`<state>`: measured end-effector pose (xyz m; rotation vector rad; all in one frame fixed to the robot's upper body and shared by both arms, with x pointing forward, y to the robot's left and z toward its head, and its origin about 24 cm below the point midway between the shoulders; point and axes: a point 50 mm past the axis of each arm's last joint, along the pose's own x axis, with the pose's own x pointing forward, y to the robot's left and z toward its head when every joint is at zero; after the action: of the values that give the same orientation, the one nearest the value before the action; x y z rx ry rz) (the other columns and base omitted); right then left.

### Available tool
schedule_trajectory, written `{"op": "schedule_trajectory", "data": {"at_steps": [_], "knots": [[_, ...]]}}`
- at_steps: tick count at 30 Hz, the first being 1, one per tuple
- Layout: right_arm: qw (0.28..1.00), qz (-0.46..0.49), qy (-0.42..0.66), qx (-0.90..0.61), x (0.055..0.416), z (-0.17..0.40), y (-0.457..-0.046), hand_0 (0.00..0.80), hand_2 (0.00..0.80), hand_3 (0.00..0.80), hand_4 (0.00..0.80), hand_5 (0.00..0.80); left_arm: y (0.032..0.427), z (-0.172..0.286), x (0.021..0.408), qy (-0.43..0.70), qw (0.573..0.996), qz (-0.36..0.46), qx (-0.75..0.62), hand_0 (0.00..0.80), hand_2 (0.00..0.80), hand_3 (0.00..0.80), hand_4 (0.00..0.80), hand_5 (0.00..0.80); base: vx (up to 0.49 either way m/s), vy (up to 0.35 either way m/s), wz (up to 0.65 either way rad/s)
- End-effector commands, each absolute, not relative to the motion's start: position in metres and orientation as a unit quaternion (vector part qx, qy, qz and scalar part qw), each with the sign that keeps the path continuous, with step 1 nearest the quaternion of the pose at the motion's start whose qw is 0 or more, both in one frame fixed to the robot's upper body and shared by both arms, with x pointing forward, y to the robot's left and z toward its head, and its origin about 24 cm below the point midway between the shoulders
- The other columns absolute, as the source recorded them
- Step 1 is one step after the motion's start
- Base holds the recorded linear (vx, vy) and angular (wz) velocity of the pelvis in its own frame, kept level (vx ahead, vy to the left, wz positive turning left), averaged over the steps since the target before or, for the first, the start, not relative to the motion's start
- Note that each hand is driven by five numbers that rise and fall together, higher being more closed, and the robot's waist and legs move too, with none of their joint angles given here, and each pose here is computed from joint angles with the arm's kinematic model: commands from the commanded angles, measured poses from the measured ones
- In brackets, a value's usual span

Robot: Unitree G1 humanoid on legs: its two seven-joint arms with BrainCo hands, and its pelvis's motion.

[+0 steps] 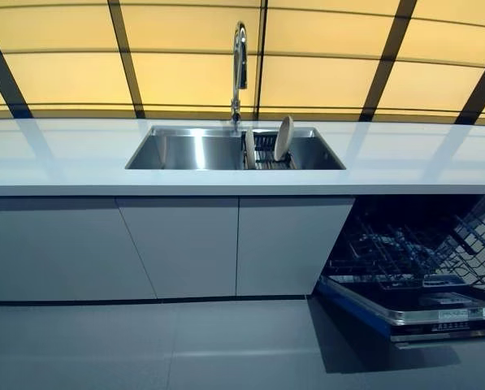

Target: Take plates into dishwasher

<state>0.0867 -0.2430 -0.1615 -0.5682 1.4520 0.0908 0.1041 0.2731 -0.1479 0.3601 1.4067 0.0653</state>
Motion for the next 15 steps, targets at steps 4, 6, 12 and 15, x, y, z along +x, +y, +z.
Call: {"op": "schedule_trajectory", "data": {"at_steps": [4, 6, 12, 15], "knots": [[0.740, -0.003, 0.624, -0.252, 0.1058, -0.1519, -0.2605, 0.000, 0.000, 0.000, 0.000, 0.000, 0.2711, -0.1547, 0.0776, 0.666, 0.727, 0.014, 0.167, 0.000, 0.000, 0.000, 0.000, 0.000, 0.090, 0.033, 0.08], [0.738, -0.001, 0.623, -0.257, 0.1047, -0.1517, -0.2620, 0.000, 0.000, 0.000, 0.000, 0.000, 0.2697, -0.1554, 0.0758, 0.667, 0.726, 0.013, 0.166, 0.000, 0.000, 0.000, 0.000, 0.000, 0.123, 0.077, 0.02], [0.739, -0.005, 0.623, -0.256, 0.1077, -0.1508, -0.2628, 0.000, 0.000, 0.000, 0.000, 0.000, 0.2719, -0.1537, 0.0813, 0.667, 0.726, 0.022, 0.169, 0.000, 0.000, 0.000, 0.000, 0.000, 0.121, 0.128, -0.02], [0.742, -0.010, 0.622, -0.249, 0.1076, -0.1511, -0.2617, 0.000, 0.000, 0.000, 0.000, 0.000, 0.2756, -0.1515, 0.0856, 0.665, 0.725, 0.020, 0.181, 0.000, 0.000, 0.000, 0.000, 0.000, 0.173, 0.204, 0.02]]}}
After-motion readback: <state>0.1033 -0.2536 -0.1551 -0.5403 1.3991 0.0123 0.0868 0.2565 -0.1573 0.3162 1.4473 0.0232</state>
